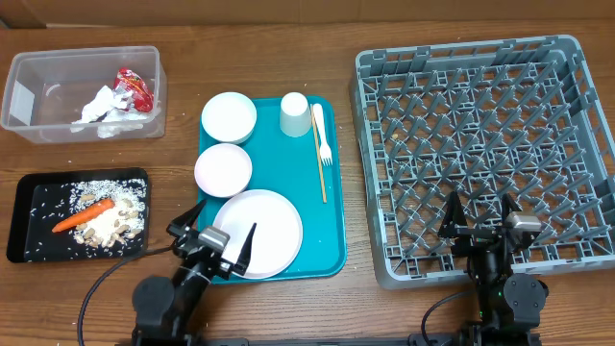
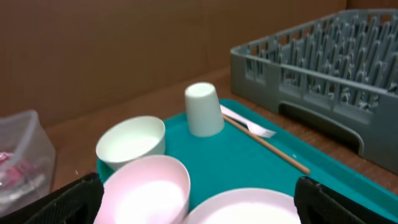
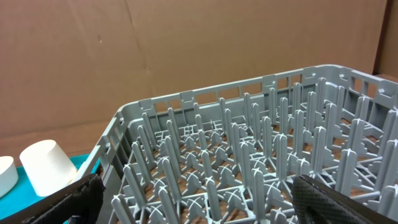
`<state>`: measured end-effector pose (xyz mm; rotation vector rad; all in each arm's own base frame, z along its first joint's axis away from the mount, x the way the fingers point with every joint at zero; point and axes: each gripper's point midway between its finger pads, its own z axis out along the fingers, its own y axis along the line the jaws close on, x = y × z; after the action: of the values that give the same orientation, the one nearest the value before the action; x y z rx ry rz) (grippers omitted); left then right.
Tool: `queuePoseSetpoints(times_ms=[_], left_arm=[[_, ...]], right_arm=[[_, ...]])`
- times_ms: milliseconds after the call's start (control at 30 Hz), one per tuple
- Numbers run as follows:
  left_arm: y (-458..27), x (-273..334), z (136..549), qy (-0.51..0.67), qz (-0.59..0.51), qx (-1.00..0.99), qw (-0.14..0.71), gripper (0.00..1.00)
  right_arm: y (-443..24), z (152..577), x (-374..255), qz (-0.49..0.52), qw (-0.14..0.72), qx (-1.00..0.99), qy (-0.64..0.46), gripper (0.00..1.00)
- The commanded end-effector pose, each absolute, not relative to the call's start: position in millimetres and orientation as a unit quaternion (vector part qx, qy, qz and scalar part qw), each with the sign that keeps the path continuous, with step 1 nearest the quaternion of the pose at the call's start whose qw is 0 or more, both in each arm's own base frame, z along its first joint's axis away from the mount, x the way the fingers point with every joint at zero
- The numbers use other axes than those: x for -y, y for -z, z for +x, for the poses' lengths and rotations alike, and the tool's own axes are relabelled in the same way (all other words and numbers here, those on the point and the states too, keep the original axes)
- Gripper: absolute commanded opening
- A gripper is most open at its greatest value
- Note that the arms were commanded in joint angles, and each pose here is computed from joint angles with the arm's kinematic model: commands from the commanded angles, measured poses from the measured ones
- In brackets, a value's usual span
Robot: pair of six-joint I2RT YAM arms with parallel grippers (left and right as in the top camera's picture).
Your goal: Sort waste into correct bins and load items into the dishwasher rack
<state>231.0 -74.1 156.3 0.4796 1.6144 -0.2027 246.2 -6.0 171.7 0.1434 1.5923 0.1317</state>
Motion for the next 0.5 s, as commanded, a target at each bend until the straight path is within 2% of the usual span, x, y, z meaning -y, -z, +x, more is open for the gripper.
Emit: queuePoseSetpoints(times_ms=[0, 333, 467], left_arm=[[-163.7, 74.3, 229.4, 0.09, 0.209, -0.701, 0.676, 1.0], [-181.0, 56.9, 238.3, 0.041, 0.176, -0.675, 0.715, 1.0], [-172.7, 33.6, 244.1, -0.006, 0.128, -0.698, 0.704, 1.0]], right_arm=[[-170.0, 246.4, 5.2, 0.061, 0.697, -0.712, -0.058, 1.0], [-170.0, 246.4, 5.2, 0.061, 0.697, -0.712, -0.058, 1.0], [-170.0, 246.4, 5.2, 0.061, 0.697, -0.712, -0.058, 1.0]])
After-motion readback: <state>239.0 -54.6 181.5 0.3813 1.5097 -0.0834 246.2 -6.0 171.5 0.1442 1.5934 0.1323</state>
